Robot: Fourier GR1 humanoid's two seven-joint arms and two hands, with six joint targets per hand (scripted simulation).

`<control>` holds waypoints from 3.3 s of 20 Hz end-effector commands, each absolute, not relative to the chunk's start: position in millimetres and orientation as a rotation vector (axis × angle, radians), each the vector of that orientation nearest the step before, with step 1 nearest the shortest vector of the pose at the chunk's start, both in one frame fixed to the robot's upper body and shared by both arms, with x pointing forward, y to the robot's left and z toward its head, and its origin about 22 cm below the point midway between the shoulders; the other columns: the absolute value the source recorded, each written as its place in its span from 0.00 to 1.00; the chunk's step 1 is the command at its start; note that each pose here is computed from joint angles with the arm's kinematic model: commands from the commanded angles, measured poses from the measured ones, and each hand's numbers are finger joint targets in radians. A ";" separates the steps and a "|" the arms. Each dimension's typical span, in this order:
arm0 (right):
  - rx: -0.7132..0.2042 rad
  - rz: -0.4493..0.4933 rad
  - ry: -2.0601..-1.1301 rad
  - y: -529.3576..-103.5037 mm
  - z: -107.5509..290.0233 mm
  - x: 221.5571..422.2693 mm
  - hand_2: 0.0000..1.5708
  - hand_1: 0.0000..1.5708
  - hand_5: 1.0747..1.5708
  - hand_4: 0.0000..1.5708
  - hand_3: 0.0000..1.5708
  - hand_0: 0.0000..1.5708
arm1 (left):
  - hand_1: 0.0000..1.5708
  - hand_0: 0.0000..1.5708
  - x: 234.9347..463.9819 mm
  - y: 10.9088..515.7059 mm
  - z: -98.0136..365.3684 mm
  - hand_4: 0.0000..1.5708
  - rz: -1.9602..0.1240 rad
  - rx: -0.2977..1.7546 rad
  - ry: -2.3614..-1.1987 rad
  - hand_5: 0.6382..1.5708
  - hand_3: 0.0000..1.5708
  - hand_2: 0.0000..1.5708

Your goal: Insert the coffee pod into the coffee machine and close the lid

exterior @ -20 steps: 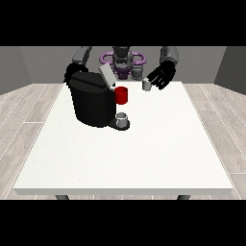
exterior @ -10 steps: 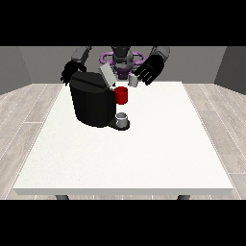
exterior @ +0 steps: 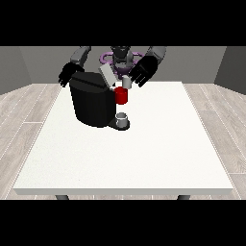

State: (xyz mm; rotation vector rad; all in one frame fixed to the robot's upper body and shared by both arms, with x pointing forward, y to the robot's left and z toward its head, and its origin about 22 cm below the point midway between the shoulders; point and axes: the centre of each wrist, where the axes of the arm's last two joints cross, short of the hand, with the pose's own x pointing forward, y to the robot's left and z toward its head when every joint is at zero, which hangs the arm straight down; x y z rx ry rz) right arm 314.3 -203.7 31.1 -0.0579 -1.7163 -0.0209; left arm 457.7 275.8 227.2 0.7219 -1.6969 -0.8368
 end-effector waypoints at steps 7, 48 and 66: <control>-0.049 -0.062 -1.729 -211.3 51.6 320.3 0.00 0.00 1.00 0.34 0.00 0.00 | 0.84 0.84 459.3 277.2 229.5 0.32 -0.861 0.737 -1.679 1.00 0.79 0.85; -0.085 -0.113 -1.729 -214.7 33.5 314.9 0.00 0.00 1.00 0.30 0.00 0.00 | 0.67 0.67 462.1 256.6 212.5 0.23 -0.975 0.729 -1.659 1.00 0.61 0.72; -0.092 -0.084 -1.722 -213.1 23.9 315.4 0.00 0.00 1.00 0.25 0.00 0.00 | 0.00 0.00 463.0 250.6 216.5 0.00 -1.075 0.740 -1.617 1.00 0.00 0.00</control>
